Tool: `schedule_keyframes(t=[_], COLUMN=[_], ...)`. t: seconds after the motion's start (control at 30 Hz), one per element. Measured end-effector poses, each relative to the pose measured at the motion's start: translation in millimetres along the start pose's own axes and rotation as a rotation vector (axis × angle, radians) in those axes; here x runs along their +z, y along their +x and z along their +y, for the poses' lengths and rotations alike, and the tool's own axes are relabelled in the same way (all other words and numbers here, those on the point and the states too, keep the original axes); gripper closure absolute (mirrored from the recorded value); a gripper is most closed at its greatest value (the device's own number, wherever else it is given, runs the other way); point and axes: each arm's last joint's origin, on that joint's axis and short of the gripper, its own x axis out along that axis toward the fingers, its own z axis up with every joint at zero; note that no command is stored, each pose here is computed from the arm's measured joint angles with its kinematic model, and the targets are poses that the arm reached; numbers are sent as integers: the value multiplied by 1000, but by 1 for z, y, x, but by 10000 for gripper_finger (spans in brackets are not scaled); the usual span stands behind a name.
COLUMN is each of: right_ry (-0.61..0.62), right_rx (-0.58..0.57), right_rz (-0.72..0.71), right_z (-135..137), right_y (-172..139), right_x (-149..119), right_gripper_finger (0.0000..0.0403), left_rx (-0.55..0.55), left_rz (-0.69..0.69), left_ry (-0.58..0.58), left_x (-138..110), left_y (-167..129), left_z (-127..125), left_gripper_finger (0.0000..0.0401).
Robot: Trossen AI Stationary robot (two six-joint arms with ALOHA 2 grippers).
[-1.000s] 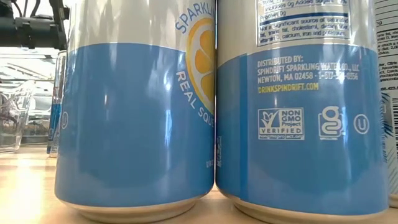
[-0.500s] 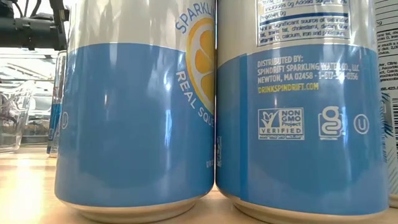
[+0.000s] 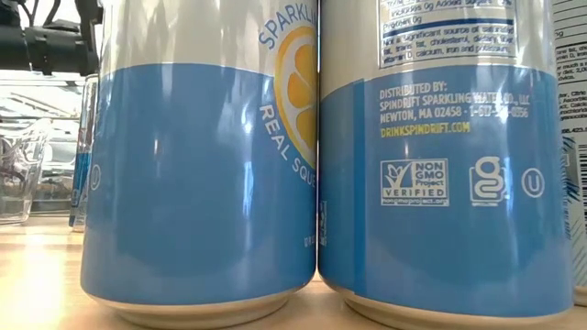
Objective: Sort soda cans
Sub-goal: Move the bottom transparent bin to the center of the table
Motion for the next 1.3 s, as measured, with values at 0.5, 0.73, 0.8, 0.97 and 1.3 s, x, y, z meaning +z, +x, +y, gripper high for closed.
schedule_keyframes(t=[0.5,0.73,0.8,0.97,1.3], right_ry=[-75,-121,-131,-150,-226], right_rx=[38,27,18,37,22], right_rz=[37,51,62,119,239], right_z=[1,0,-1,-3,-10], right_y=[0,0,0,-1,-2], right_x=[-1,-3,-4,-8,-16], right_gripper_finger=[303,303,303,303,303], left_rx=[-162,-143,-127,41,636], left_rz=[83,192,264,632,1031], left_ry=[-187,-45,10,72,-51], left_x=[6,42,49,45,9], left_y=[1,20,32,63,61], left_z=[-12,-60,-79,-109,-106], left_gripper_finger=[15,15,15,15,15])
